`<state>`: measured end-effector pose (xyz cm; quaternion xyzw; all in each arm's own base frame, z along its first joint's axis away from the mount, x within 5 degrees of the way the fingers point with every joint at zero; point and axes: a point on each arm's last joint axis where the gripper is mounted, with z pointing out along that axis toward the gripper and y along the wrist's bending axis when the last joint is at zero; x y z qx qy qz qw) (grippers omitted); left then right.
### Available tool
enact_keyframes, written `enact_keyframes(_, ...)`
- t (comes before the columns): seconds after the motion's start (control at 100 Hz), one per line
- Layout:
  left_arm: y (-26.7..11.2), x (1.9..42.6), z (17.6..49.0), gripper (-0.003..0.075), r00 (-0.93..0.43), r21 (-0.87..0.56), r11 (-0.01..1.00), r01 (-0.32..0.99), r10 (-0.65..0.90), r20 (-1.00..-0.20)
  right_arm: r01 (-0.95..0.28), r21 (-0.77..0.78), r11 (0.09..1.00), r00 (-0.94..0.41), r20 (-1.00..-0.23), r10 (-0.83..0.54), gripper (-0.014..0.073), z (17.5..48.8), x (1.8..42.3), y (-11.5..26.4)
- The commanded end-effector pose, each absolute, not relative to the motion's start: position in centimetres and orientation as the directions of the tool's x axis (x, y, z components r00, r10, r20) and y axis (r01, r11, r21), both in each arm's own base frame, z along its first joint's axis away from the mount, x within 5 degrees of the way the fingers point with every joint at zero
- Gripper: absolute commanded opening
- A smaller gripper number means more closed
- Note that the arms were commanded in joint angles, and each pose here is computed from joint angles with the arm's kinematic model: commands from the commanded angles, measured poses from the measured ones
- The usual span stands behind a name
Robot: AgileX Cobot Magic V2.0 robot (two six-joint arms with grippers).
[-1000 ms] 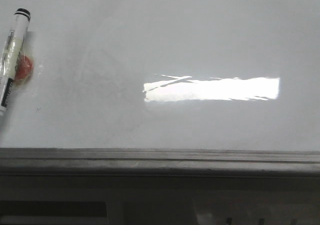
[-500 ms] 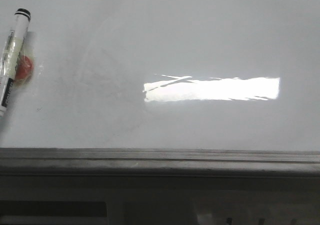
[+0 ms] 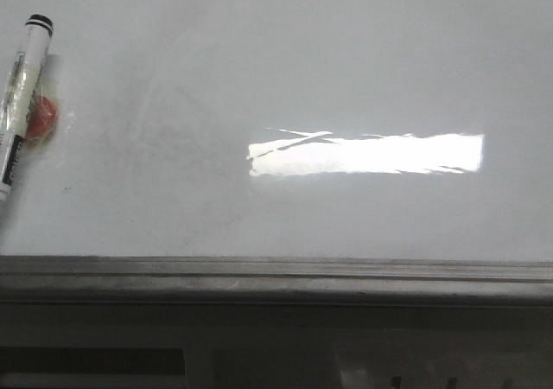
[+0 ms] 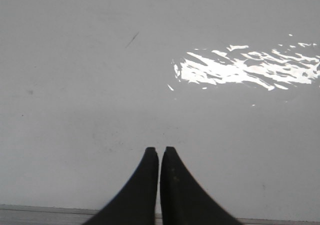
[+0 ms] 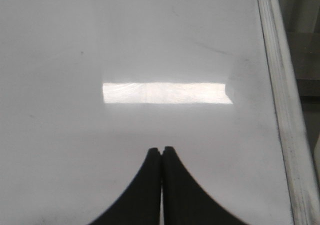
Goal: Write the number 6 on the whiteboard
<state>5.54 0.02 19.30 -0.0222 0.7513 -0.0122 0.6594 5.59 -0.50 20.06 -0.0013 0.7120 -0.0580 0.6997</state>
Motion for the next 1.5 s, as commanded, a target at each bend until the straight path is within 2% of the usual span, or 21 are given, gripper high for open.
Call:
enact_keyframes(0.0, 0.1, 5.5, 19.6, -0.0020, -0.023, -0.061, 0.998, -0.017, -0.062, -0.998, 0.083, -0.082, 0.993, 0.052, -0.995, -0.086, -0.0064, 20.4, 5.5, -0.4)
enact_keyframes(0.33, 0.1, 5.5, 19.9, -0.0020, 0.012, -0.061, 0.998, -0.017, -0.061, -0.998, 0.083, -0.065, 0.994, 0.027, -0.997, -0.067, -0.0064, 20.1, 5.5, -0.5)
enact_keyframes(0.44, 0.1, 5.5, 19.9, -0.0020, 0.012, -0.061, 0.998, -0.017, -0.061, -0.998, 0.078, -0.011, 0.997, 0.032, -0.999, -0.014, -0.0064, 20.1, 5.5, -0.4)
enact_keyframes(0.72, 0.1, 5.5, 19.9, -0.0020, 0.013, -0.061, 0.998, -0.017, -0.061, -0.998, 0.075, 0.023, 0.997, 0.019, -1.000, 0.021, -0.0064, 20.0, 5.5, -0.4)
enact_keyframes(1.16, 0.1, 5.5, 20.0, -0.0020, 0.016, -0.064, 0.998, -0.017, -0.064, -0.998, 0.076, 0.023, 0.997, -0.004, -1.000, 0.024, -0.0064, 19.8, 5.6, -0.4)
enact_keyframes(1.25, 0.0, 5.3, 21.3, -0.0020, 0.055, -0.106, 0.994, -0.008, -0.106, -0.993, 0.075, 0.038, 0.996, -0.005, -0.999, 0.039, -0.0064, 20.3, 5.5, -0.4)
enact_keyframes(1.34, 0.0, 4.8, 23.7, -0.0020, 0.096, -0.086, 0.996, -0.004, -0.085, -0.992, 0.075, 0.050, 0.996, -0.045, -0.998, 0.053, -0.0064, 21.1, 5.3, -0.4)
enact_keyframes(1.49, 0.0, 4.5, 26.7, -0.0020, 0.058, -0.055, 0.998, -0.007, -0.054, -0.997, 0.070, 0.065, 0.995, -0.094, -0.993, 0.072, -0.0064, 22.7, 5.3, -0.3)
